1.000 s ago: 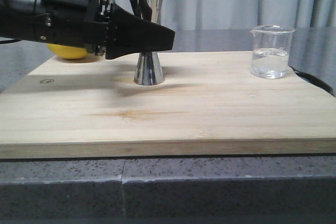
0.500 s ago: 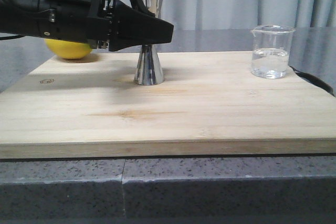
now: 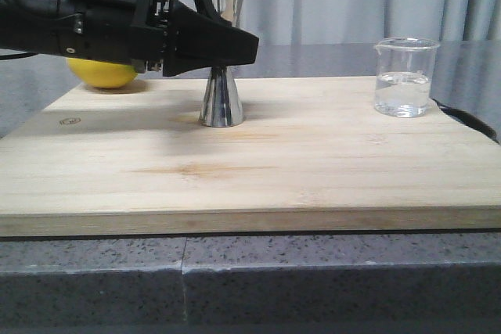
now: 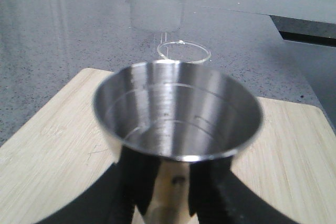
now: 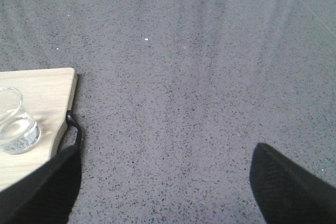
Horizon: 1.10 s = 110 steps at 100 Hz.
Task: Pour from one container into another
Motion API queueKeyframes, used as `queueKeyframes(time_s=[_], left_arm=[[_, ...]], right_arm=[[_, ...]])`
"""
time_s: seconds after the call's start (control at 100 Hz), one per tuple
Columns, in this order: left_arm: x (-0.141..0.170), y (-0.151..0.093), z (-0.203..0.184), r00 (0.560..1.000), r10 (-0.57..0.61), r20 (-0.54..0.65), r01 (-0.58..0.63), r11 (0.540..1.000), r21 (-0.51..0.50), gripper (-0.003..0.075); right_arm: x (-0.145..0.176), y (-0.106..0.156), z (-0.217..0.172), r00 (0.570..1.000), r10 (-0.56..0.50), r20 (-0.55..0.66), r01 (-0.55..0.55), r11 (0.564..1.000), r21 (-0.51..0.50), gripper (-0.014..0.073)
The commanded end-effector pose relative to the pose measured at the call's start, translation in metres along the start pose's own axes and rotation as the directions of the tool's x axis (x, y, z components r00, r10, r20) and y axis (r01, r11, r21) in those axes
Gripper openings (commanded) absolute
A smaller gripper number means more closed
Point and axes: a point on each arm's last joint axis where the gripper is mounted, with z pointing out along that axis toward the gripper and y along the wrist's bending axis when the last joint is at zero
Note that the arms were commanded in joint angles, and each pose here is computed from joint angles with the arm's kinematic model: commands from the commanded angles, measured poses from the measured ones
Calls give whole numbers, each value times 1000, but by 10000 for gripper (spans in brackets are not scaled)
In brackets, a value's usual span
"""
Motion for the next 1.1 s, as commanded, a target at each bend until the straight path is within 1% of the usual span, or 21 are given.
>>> queueKeyframes(time_s=[0.0, 0.2, 0.51, 0.75, 0.83, 1.09], left_arm=[[-39, -11, -3, 985, 50, 163, -58, 997, 46, 206], [-47, -11, -4, 982, 74, 176, -83, 996, 43, 206], [-68, -5, -3, 977, 56, 204, -67, 996, 50, 206], [-70, -5, -3, 977, 52, 207, -64, 997, 52, 206], [-70, -5, -3, 977, 52, 207, -64, 997, 52, 206], [-69, -4, -3, 978, 52, 201, -62, 997, 43, 206]], right_arm=[[-17, -1, -3, 995, -17, 99, 16, 1000, 5, 564], [-17, -1, -3, 995, -17, 99, 16, 1000, 5, 564], [-17, -1, -3, 995, -17, 101, 16, 1000, 5, 564], [-21, 0, -3, 990, -19, 141, 19, 1000, 0, 564], [-24, 2, -1, 989, -27, 145, 30, 999, -18, 564], [-50, 20, 17, 985, -136, 108, 150, 980, -134, 564]])
